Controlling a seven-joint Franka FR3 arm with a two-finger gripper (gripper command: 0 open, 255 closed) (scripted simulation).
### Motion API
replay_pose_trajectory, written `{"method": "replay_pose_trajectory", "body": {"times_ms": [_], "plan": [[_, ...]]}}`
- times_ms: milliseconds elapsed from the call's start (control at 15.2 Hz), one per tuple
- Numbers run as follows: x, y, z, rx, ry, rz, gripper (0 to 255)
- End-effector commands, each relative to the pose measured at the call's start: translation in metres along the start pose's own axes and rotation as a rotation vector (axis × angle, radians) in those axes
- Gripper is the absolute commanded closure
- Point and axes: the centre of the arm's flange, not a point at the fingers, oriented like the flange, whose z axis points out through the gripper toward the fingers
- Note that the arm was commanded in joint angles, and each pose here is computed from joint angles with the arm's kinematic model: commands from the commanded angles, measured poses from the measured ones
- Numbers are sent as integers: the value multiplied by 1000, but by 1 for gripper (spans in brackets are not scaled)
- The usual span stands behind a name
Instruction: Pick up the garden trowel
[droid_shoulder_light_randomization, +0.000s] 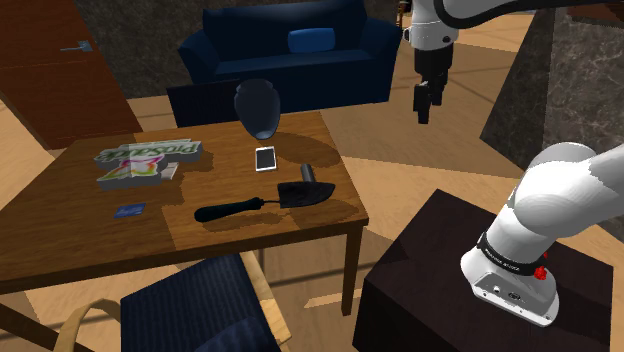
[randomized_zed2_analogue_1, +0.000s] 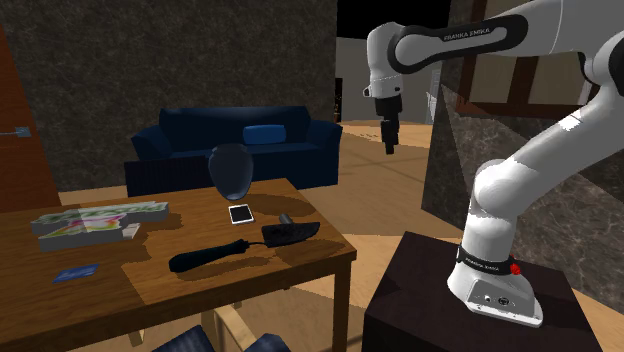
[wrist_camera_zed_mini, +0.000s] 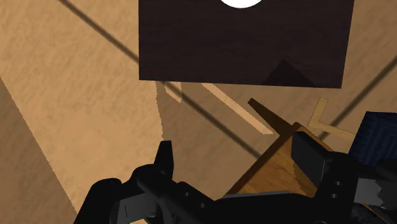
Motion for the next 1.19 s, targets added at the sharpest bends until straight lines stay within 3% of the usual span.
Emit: {"method": "replay_pose_trajectory", "body": {"times_ms": [0,1122], "plan": [[0,0,0,0,0,0,0],[169,-141,45,-56,30,-193,0]]}}
